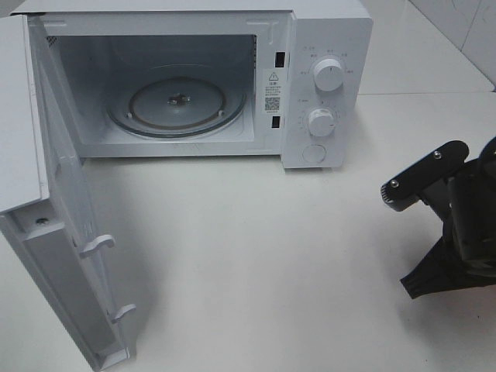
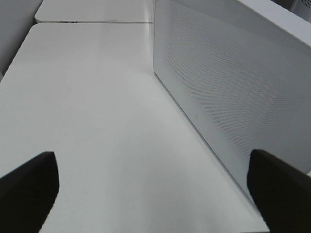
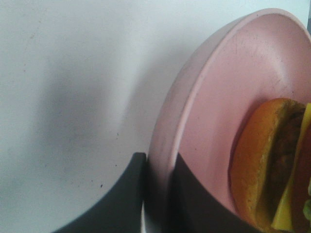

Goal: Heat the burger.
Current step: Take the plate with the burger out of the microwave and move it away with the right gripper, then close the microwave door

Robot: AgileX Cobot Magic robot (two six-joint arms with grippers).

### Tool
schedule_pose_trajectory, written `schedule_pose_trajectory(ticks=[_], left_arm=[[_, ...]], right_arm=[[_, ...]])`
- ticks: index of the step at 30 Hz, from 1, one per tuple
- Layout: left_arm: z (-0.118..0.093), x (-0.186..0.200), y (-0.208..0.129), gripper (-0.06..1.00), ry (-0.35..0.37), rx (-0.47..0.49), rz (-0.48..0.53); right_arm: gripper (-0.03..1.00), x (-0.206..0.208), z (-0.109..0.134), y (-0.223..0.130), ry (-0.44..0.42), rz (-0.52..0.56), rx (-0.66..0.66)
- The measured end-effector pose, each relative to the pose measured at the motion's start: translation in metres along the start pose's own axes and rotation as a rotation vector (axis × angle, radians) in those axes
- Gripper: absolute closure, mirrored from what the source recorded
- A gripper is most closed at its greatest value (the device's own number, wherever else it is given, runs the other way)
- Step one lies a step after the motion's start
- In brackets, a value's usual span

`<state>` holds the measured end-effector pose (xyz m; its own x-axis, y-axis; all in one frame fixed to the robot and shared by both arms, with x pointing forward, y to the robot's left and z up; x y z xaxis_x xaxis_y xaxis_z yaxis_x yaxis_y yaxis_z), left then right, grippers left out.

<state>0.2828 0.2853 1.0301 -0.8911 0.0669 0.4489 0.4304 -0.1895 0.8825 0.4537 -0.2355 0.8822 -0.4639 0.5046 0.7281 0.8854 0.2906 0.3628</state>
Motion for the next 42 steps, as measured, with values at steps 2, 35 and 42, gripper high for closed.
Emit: schedule_pose_trajectory(ticks=[2, 35, 42], left_arm=[[0.0, 0.0, 0.0, -0.03, 0.0, 0.0, 0.0], [0.0, 0.0, 0.0, -0.03, 0.0, 0.0, 0.0], [0.0, 0.0, 0.0, -0.03, 0.0, 0.0, 0.0]], right_arm=[[0.88, -0.002, 0.0, 0.0, -0.007, 0.006, -0.004], [0.47, -0.046, 0.007, -0.005, -0.034, 0.145, -0.057], [0.44, -0.013, -0.004, 0.01, 0.084, 0.11, -0.086]])
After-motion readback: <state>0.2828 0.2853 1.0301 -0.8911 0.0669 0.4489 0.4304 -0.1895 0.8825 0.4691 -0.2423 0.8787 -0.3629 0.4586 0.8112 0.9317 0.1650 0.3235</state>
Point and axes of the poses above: a point on each arm's last joint axis where the gripper is mounted, x pointing back along that axis away from the gripper, z along the wrist's bending axis when the last joint is at zero, y = z × x, the point moved 6 cm from there along -x, pointing out along that axis toward the gripper, and after that the axes turned 9 degrees about -x, right-handed, at the moved point
